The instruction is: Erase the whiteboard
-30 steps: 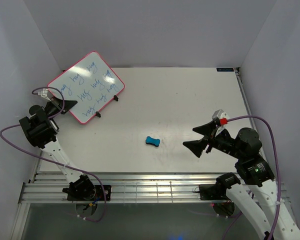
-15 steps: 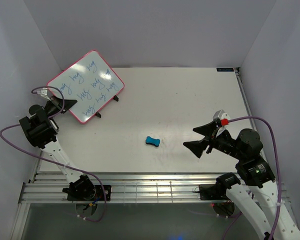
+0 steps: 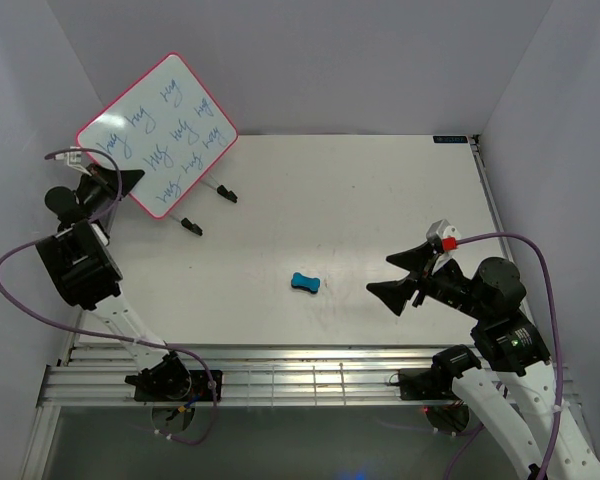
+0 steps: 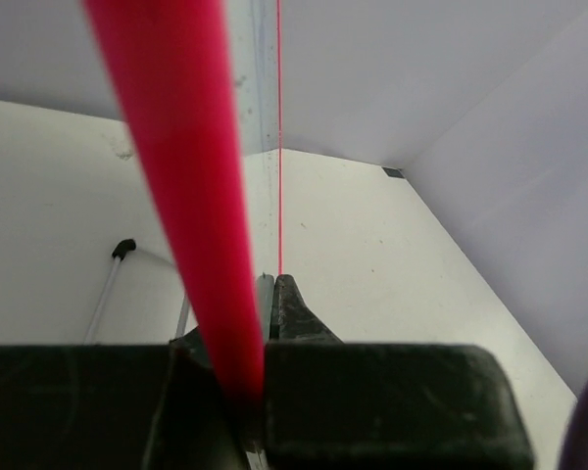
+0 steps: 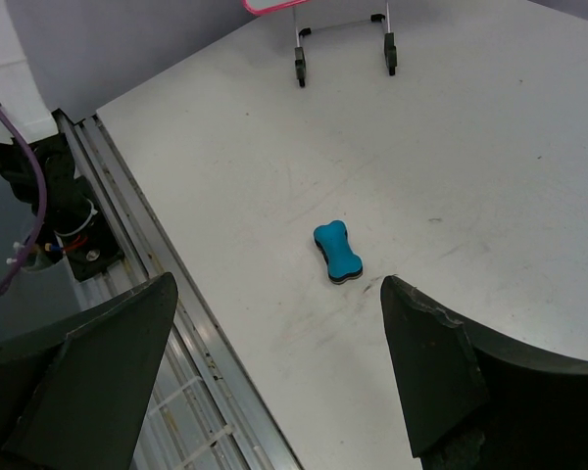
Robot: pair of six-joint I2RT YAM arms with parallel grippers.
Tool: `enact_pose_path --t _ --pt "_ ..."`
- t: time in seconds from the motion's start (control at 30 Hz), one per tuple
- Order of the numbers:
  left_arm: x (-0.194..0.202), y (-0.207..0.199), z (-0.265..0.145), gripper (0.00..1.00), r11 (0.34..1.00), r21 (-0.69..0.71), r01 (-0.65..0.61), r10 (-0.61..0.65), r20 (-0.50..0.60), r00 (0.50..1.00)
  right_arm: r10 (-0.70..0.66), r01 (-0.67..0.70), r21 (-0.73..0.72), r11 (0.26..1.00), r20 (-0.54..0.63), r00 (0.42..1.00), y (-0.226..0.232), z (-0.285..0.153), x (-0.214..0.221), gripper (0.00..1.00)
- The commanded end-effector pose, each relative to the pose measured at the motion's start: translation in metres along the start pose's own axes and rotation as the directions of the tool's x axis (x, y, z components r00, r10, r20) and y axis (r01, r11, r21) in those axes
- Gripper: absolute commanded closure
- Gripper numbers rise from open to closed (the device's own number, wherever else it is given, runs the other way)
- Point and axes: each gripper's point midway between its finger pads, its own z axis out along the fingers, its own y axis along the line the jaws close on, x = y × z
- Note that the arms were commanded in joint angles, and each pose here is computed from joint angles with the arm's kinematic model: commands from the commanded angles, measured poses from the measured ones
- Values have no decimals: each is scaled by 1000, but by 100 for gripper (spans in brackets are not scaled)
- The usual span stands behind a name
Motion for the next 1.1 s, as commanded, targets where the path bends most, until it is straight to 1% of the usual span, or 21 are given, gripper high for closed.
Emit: enact_pose_path --t 0.0,0.03,0.07,0.1,0.13,0.17,0.27,0.37,0.43,0.47,0.5,0.53,0.57,0.6,0.63,0.67,0.7,0.8,0.9,0.97,1.07 --pt "-58 -68 35 100 980 60 -190 187 64 980 -33 32 21 999 48 998 -2 -1 -15 10" --pt "-57 -74 43 100 980 48 -194 191 52 980 -29 28 34 999 44 999 -5 1 -14 10" --pt "-55 -100 60 100 974 70 -215 213 32 976 -27 24 70 997 48 998 -12 1 -15 10" --pt "-59 -108 72 100 950 59 -307 306 23 952 -24 19 94 995 52 998 -16 1 -16 10" --pt "-45 -102 79 100 976 -5 -219 219 -32 975 -10 4 122 992 47 999 -22 3 -15 10" --pt "-41 -122 89 100 975 11 -221 221 -47 974 1 -10 187 982 48 999 -34 2 -14 10" --pt "-28 -133 85 100 997 -34 -72 70 -71 995 63 -64 343 937 16 998 -64 0 -4 10" --pt "-16 -159 74 100 999 -52 1 -7 -112 994 123 -102 437 894 -19 992 -80 -3 7 10" --pt "-8 -180 62 100 998 -67 13 -23 -153 988 127 -107 443 890 -15 992 -81 -4 7 10" --pt "2 -185 60 100 996 -82 18 -33 -179 983 105 -107 418 902 28 994 -77 -2 -5 10" --pt "21 -185 54 100 987 -143 68 -100 -230 968 94 -127 394 910 104 990 -68 -7 -23 10" --pt "24 -199 50 100 991 -130 23 -54 -245 968 78 -127 359 925 147 986 -58 -10 -36 10" --pt "48 -203 46 100 989 -141 51 -90 -285 954 33 -101 298 949 222 974 -46 -10 -51 10" --pt "61 -201 39 100 980 -186 68 -122 -294 948 2 -73 246 967 278 960 -35 -13 -56 10" --pt "65 -214 30 100 982 -181 57 -109 -291 951 14 -82 239 967 272 962 -38 -8 -49 10" --pt "90 -208 19 100 972 -221 77 -146 -318 937 46 -96 235 967 210 977 -39 -3 -38 10" --pt "101 -201 10 100 957 -283 71 -164 -319 933 75 -91 260 961 70 995 -55 14 -14 8" --pt "133 -200 -16 100 946 -320 52 -178 -379 908 170 -117 273 955 -179 969 -69 33 25 4" --pt "146 -206 -31 100 946 -324 27 -162 -399 903 198 -156 177 972 -257 946 -63 51 45 4" --pt "149 -219 -36 100 959 -281 33 -150 -407 901 202 -191 65 979 -294 934 -49 59 54 2" --pt "161 -228 -38 100 967 -252 49 -160 -446 880 198 -202 28 979 -360 911 -51 76 74 0"
